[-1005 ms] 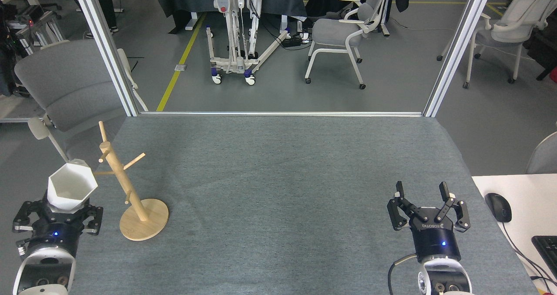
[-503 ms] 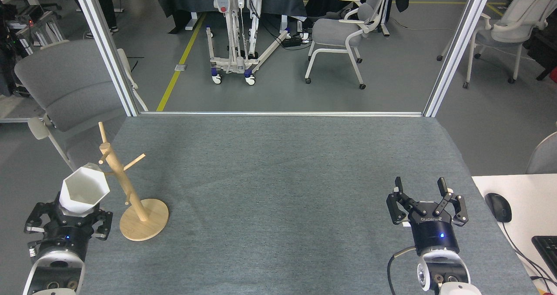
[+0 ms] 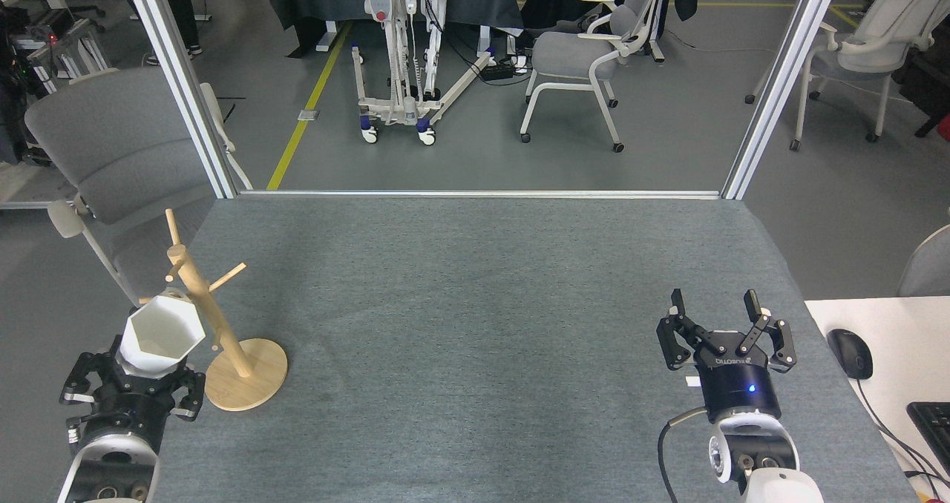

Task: Hang cup on storage rack
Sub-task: 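Release the cup on the peg and pull the left gripper back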

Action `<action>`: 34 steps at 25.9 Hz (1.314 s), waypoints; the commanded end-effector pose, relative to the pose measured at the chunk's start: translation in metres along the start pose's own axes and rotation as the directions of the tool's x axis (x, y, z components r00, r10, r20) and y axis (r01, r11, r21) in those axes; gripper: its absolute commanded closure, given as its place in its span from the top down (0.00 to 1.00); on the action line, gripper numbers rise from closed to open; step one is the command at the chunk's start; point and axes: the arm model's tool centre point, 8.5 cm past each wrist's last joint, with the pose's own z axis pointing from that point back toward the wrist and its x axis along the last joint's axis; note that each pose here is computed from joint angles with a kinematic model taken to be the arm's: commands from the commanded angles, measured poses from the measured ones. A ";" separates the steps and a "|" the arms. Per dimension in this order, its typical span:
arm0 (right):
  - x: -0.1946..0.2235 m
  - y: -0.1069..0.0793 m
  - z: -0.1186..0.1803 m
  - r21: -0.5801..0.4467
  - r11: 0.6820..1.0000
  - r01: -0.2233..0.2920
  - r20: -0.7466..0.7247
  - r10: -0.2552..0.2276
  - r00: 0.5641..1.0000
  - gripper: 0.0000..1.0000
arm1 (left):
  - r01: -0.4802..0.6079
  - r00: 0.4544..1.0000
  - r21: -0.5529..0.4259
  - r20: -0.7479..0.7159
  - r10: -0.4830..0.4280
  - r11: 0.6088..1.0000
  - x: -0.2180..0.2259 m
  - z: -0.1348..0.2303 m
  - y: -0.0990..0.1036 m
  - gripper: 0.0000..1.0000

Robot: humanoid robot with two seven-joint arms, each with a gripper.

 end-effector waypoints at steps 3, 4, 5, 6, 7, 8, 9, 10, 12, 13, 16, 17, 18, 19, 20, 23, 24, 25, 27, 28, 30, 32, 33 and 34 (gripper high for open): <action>0.001 0.000 -0.001 -0.001 1.000 0.003 0.000 -0.003 1.000 0.99 | -0.027 0.999 0.012 0.018 0.027 1.000 0.011 0.003 0.000 0.98; 0.001 0.000 -0.001 0.001 1.000 0.004 0.000 -0.004 1.000 0.99 | -0.029 0.999 0.012 0.018 0.028 1.000 0.010 0.004 0.000 0.98; 0.001 0.001 -0.001 0.003 1.000 0.004 0.000 -0.004 1.000 0.99 | -0.030 0.999 0.009 0.017 0.030 1.000 0.010 0.004 -0.002 0.98; 0.001 0.002 0.000 0.006 1.000 0.004 0.000 -0.004 1.000 0.99 | -0.030 0.999 0.002 0.019 0.030 1.000 0.010 0.006 -0.005 0.98; 0.001 0.002 0.000 0.006 1.000 0.004 0.000 -0.004 1.000 0.99 | -0.029 0.999 -0.004 0.020 0.029 1.000 0.011 0.007 -0.008 0.98; 0.001 0.002 0.000 0.007 1.000 0.003 0.000 -0.003 1.000 0.99 | -0.027 0.999 -0.013 0.024 0.027 1.000 0.012 0.009 -0.012 0.98; 0.001 0.002 0.000 0.007 1.000 0.003 0.000 -0.003 1.000 0.99 | -0.024 0.999 -0.025 0.028 0.025 0.999 0.012 0.011 -0.018 0.98; 0.001 0.003 0.001 0.009 1.000 0.004 0.000 -0.004 1.000 0.99 | -0.022 0.999 -0.041 0.033 0.024 0.999 0.013 0.015 -0.025 0.99; 0.001 0.002 0.000 0.007 1.000 0.004 0.000 -0.004 1.000 0.99 | -0.010 0.999 -0.075 0.047 0.013 0.997 0.016 0.025 -0.043 0.99; 0.001 0.002 0.000 0.007 1.000 0.006 0.000 -0.006 1.000 0.99 | -0.003 0.998 -0.087 0.059 0.008 0.996 0.020 0.030 -0.052 0.99; 0.001 0.003 0.000 0.009 1.000 0.006 0.000 -0.006 1.000 0.99 | -0.001 0.996 -0.097 0.084 0.009 0.995 0.027 0.042 -0.072 0.99; 0.002 0.003 0.000 0.009 1.000 0.007 0.000 -0.007 1.000 0.99 | -0.012 0.995 -0.098 0.095 0.022 0.995 0.031 0.047 -0.078 0.99; 0.002 0.003 0.001 0.010 1.000 0.009 0.000 -0.009 1.000 0.99 | -0.030 0.993 -0.093 0.107 0.040 0.995 0.034 0.051 -0.081 0.99; 0.003 0.004 0.001 0.014 1.000 0.010 -0.002 -0.010 1.000 0.99 | -0.063 0.990 -0.088 0.118 0.074 0.994 0.038 0.054 -0.082 0.99; 0.003 0.005 0.002 0.014 1.000 0.011 -0.002 -0.011 1.000 0.99 | -0.108 0.985 -0.083 0.129 0.118 0.991 0.043 0.056 -0.080 0.99; 0.004 0.006 0.003 0.020 1.000 0.014 -0.004 -0.014 1.000 0.99 | -0.260 0.939 -0.060 0.215 0.267 0.964 0.083 0.058 -0.057 0.99; 0.002 0.007 0.003 0.026 1.000 0.014 -0.007 -0.014 1.000 0.99 | -0.303 0.919 -0.039 0.252 0.303 0.952 0.099 0.054 -0.039 0.99; 0.002 0.012 0.003 0.053 0.998 0.015 -0.008 -0.014 1.000 0.99 | -0.340 0.899 -0.017 0.287 0.331 0.940 0.116 0.050 -0.020 0.99; 0.002 0.018 0.003 0.104 0.994 0.016 -0.011 -0.015 1.000 0.99 | -0.416 0.858 0.006 0.335 0.390 0.909 0.148 0.049 0.014 0.99; 0.002 0.021 0.003 0.123 0.992 0.018 -0.012 -0.017 1.000 0.99 | -0.445 0.840 0.017 0.355 0.410 0.896 0.160 0.049 0.029 0.99; 0.001 0.022 0.003 0.129 0.991 0.018 -0.012 -0.017 1.000 0.99 | -0.477 0.816 0.070 0.407 0.411 0.876 0.177 0.048 0.062 0.99; 0.001 0.022 0.003 0.129 0.991 0.018 -0.014 -0.016 1.000 0.99 | -0.486 0.798 0.133 0.470 0.376 0.864 0.197 0.051 0.092 0.99; 0.001 0.022 0.003 0.129 0.991 0.018 -0.014 -0.016 1.000 0.99 | -0.491 0.793 0.163 0.490 0.362 0.855 0.203 0.051 0.105 0.99; 0.002 0.022 0.003 0.130 0.991 0.019 -0.014 -0.018 1.000 0.99 | -0.499 0.790 0.184 0.497 0.358 0.847 0.207 0.051 0.116 0.99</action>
